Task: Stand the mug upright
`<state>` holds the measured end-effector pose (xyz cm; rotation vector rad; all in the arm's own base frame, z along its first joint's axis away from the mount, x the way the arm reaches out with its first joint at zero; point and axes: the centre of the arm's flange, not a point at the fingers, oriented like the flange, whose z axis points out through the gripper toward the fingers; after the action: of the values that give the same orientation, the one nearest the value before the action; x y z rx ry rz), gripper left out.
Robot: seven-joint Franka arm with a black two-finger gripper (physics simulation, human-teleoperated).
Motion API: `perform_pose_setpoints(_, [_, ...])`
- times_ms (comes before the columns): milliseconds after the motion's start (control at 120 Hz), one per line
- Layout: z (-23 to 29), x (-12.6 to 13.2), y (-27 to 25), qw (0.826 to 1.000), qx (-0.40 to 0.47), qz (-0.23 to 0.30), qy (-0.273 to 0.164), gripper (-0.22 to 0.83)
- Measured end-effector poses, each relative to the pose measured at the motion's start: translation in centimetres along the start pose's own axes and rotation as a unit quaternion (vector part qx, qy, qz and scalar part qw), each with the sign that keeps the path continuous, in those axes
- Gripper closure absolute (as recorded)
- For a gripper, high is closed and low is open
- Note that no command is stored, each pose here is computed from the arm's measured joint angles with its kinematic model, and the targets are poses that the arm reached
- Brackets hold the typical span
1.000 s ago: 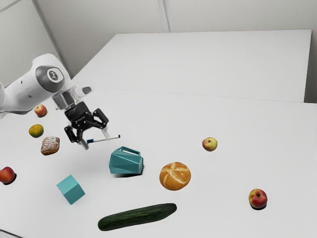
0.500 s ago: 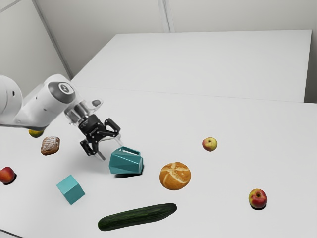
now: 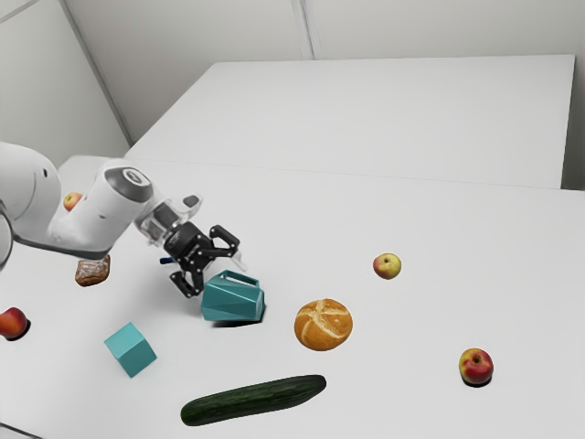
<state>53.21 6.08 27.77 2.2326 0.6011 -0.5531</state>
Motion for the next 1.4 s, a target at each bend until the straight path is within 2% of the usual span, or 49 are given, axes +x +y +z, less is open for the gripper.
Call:
perform_pose_setpoints(42, [0.0,0.0,0.0,1.0,-0.001,0.001,0.001,0.05])
perform_pose_setpoints(158, [-0.2,-0.1,0.1,1.0,0.0,0.003,0.002,0.37])
perform_pose_setpoints(225, [-0.4,-0.2,0.3,1.0,0.0,0.005,0.004,0.51])
perform_pose_setpoints(317, [-1.1,-0.4,1.2,1.0,0.0,0.014,0.011,0.62])
perform_pose_setpoints(408, [-1.2,-0.7,2.1,1.0,0.003,0.023,0.013,0.69])
perform_pose_setpoints(708, [-0.2,-1.8,4.4,0.999,0.017,0.039,0.013,0.77])
perform_pose_setpoints(842, [-0.6,-3.8,7.3,0.992,0.083,0.085,0.04,0.78])
perform_pose_setpoints(975, [-0.9,-4.8,8.9,0.971,0.182,0.135,0.079,0.78])
perform_pose_setpoints(1117, [-2.0,-4.3,9.4,0.937,0.273,0.176,0.128,0.79])
perform_pose_setpoints(1250, [-2.0,-3.9,10.4,0.911,0.317,0.21,0.159,0.79])
perform_pose_setpoints(1400, [-2.2,-3.4,10.7,0.895,0.337,0.228,0.182,0.79])
